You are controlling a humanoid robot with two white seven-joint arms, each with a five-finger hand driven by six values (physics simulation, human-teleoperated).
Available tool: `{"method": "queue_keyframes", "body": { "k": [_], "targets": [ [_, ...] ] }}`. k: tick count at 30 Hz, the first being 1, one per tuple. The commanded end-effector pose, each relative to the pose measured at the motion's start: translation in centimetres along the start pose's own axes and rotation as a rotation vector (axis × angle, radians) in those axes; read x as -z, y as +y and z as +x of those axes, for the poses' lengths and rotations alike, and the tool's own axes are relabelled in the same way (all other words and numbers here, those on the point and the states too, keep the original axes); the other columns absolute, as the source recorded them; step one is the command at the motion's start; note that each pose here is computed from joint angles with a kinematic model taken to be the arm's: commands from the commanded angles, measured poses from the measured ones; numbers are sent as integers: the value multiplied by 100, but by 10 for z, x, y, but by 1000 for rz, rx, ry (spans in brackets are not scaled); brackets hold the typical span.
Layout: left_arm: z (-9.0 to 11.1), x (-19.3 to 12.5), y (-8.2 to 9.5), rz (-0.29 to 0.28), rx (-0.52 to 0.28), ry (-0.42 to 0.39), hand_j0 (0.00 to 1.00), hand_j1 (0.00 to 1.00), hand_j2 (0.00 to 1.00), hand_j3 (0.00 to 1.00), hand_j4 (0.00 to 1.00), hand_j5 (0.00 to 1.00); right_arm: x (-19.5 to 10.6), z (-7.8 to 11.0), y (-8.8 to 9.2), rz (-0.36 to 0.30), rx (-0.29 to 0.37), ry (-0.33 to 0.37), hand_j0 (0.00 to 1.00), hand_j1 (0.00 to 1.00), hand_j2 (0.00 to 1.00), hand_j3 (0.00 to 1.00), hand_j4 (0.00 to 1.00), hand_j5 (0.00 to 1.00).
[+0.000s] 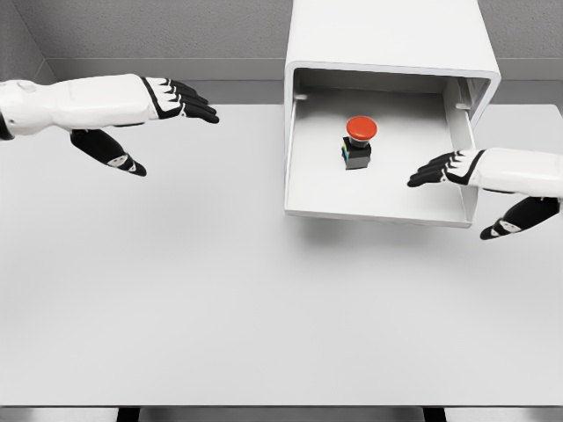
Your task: Slide open multi-storey tabletop storage cabinets and put open load switch and slide close multi-storey tabletop storage cabinets
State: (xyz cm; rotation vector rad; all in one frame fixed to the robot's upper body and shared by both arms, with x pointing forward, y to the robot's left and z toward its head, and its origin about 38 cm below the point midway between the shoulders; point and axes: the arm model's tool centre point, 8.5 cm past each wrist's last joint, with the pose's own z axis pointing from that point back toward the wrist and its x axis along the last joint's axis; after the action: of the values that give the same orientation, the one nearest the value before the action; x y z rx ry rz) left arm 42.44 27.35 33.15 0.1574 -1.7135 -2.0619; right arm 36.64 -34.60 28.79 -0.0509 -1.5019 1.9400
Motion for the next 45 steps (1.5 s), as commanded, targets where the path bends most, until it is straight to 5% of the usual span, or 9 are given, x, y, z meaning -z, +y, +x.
{"method": "queue_keyframes", "body": {
  "k": [1,23,33,45],
  "targets": [
    [0,0,0,4,-5,-1,100,100,100,100,100,100,2,1,-1,-10,5,-7,100,100,100,100,100,100],
    [-1,-1,-3,1,-14,4,100,100,100,100,100,100,33,6,12,-10,38,-90,100,100,100,100,100,100],
    [-2,-1,-3,0,-13,5,100,100,100,100,100,100,46,5,11,6,-8,-95,100,100,100,100,100,100],
    [-2,-1,-3,0,-14,5,100,100,100,100,100,100,35,-20,8,-5,2,-11,100,100,100,100,100,100]
  ]
}}
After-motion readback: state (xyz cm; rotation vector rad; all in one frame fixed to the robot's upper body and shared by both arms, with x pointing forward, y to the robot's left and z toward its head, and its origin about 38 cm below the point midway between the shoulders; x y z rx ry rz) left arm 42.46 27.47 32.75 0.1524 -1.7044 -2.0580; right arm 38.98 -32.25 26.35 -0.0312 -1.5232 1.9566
